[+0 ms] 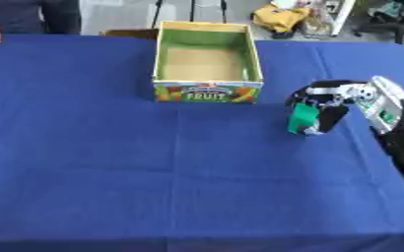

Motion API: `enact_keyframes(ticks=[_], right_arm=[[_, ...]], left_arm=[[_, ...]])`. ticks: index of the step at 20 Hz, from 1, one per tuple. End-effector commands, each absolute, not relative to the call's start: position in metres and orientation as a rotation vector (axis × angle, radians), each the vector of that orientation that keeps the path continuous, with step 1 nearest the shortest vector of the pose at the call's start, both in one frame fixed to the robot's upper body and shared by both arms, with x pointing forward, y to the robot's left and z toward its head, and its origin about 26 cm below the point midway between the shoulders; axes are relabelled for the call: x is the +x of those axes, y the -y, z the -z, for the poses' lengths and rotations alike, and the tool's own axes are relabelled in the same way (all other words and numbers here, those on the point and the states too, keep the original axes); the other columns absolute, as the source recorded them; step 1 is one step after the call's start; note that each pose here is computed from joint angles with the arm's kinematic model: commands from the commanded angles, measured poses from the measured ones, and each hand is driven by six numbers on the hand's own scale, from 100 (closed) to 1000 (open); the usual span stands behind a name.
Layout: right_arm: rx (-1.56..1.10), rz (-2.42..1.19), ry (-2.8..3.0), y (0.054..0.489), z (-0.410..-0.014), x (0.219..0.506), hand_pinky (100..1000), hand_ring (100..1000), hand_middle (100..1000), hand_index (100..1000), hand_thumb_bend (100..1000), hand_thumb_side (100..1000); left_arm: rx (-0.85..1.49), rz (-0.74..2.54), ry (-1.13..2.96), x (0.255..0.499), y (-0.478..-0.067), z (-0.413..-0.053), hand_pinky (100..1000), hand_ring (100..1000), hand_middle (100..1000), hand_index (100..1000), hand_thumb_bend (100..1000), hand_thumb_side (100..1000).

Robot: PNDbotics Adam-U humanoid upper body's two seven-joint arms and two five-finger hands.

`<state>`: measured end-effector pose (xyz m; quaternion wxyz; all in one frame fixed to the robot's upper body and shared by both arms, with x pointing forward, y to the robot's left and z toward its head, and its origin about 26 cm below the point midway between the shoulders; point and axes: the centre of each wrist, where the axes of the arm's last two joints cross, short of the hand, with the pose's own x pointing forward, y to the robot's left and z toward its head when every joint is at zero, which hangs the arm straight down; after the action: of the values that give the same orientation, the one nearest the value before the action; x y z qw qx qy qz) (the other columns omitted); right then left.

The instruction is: Pick up objects on the table and place them in the box.

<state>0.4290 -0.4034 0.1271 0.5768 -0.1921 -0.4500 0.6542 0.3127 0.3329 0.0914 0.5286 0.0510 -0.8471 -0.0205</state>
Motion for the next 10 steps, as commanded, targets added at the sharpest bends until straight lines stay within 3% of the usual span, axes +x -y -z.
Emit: enact_keyframes(ticks=[1, 3, 6, 10], right_arm=[[-0.516, -1.514, 1.081, 0.409, -0.135, 0.429, 220, 320, 489, 814, 107, 100], [-0.554, -1.493, 1.114, 0.409, -0.137, 0.429, 146, 246, 436, 797, 100, 100], [-0.590, -1.465, 1.155, 0.410, -0.142, 0.428, 140, 227, 402, 786, 100, 100], [-0.625, -1.441, 1.209, 0.407, -0.153, 0.428, 174, 188, 245, 747, 100, 100]], left_arm=[[0.129, 0.061, 2.052, 0.314, -0.334, -0.101, 648, 834, 716, 778, 651, 690], [0.130, 0.061, 2.052, 0.314, -0.335, -0.101, 648, 834, 716, 778, 652, 690], [0.130, 0.060, 2.051, 0.314, -0.335, -0.100, 648, 834, 715, 778, 651, 690], [0.133, 0.061, 2.051, 0.314, -0.335, -0.100, 648, 834, 715, 778, 651, 690]])
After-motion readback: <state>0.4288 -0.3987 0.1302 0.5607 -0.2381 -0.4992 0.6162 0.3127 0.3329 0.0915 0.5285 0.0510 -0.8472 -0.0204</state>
